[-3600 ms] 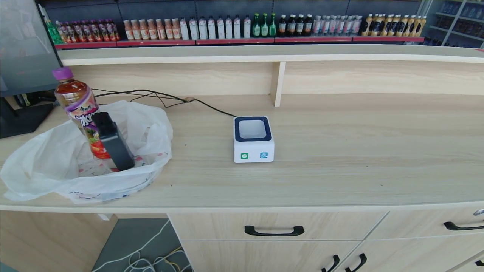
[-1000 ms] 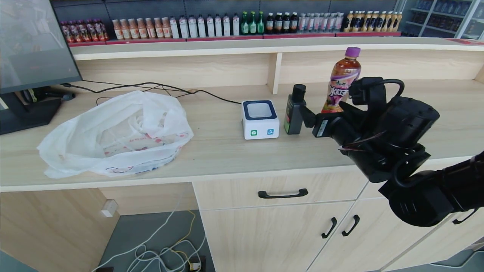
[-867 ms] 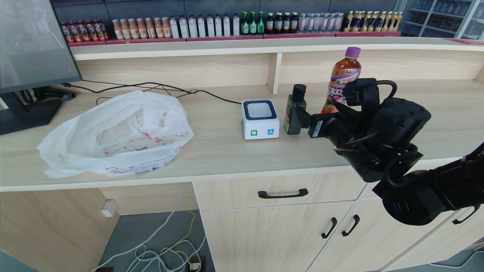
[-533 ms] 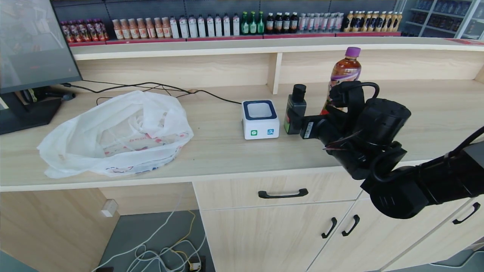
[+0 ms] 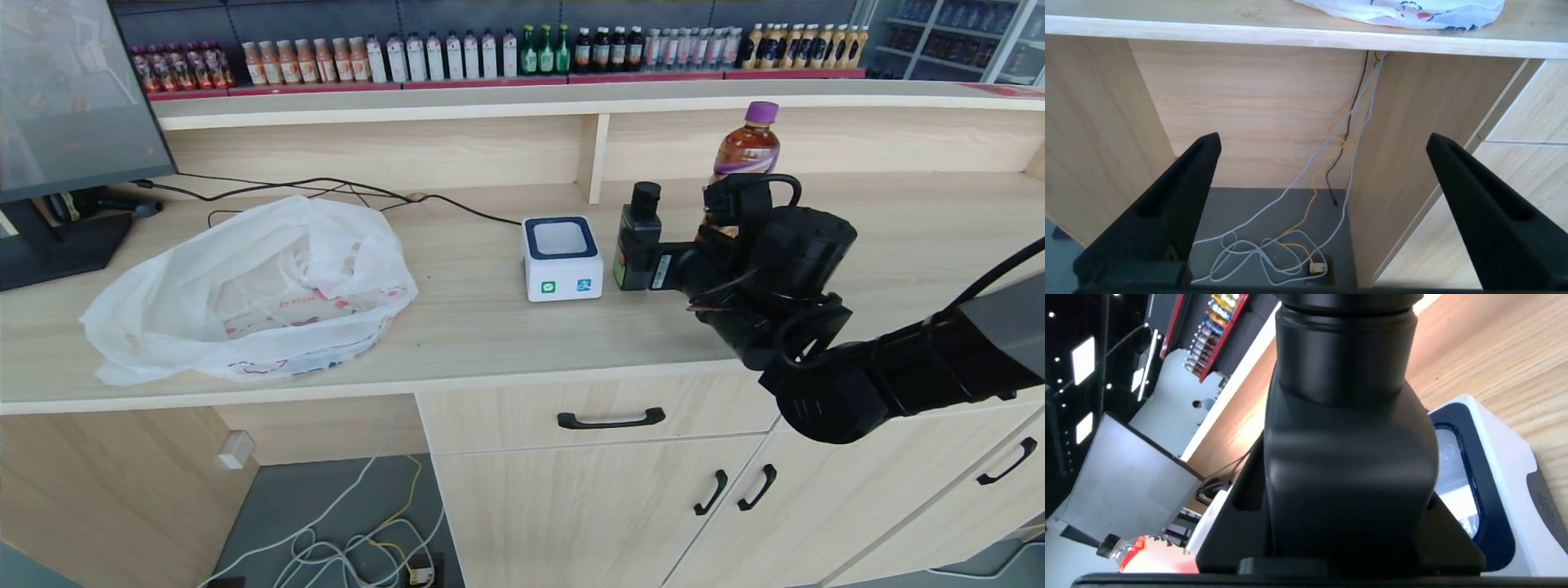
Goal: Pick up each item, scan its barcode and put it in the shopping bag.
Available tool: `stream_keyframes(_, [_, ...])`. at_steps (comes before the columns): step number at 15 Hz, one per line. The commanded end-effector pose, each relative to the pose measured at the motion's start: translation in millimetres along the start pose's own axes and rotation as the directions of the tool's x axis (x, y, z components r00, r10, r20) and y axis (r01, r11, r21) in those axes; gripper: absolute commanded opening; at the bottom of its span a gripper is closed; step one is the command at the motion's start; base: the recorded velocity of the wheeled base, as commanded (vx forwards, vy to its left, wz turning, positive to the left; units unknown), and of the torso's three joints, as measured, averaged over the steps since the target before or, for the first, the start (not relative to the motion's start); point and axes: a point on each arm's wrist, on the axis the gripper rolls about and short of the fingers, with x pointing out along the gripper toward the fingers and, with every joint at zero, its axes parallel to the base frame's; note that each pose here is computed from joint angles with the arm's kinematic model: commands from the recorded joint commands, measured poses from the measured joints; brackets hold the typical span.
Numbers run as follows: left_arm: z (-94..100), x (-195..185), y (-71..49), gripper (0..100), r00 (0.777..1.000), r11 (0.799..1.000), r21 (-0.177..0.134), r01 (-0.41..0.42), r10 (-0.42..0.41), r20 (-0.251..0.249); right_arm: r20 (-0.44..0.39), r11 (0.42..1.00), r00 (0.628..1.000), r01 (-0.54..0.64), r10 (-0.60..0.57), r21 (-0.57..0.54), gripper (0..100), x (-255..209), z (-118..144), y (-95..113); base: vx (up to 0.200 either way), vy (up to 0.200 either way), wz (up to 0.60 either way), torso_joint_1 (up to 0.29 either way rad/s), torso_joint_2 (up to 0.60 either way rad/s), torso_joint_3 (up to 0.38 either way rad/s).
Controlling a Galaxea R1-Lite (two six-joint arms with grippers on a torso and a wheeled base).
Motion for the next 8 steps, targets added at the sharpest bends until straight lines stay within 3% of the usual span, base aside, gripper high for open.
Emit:
stream_keyframes(1, [0.0, 0, 0.0, 100, 1.0, 1.0, 0.0, -0.001, 0.001, 0.0, 0.007, 1.0, 1.0, -0.009, 0.009, -0.013, 0, -7, 6, 5, 0.0, 0.0, 0.0, 0.0, 0.0, 0.0])
stream_keyframes(6, [0.0, 0, 0.0, 100, 1.0, 1.0, 0.0, -0.001, 0.001, 0.0, 0.053, 0.973, 0.997, -0.042, 0.056, -0.227, 0, -30, 15, 9, 0.0, 0.0, 0.0, 0.0, 0.0, 0.0])
stream_keyframes(8, [0.0, 0, 0.0, 100, 1.0, 1.0, 0.0, -0.001, 0.001, 0.0, 0.111, 0.921, 0.992, -0.008, 0.056, -0.39, 0, -46, 30, 6, 0.0, 0.0, 0.0, 0.0, 0.0, 0.0])
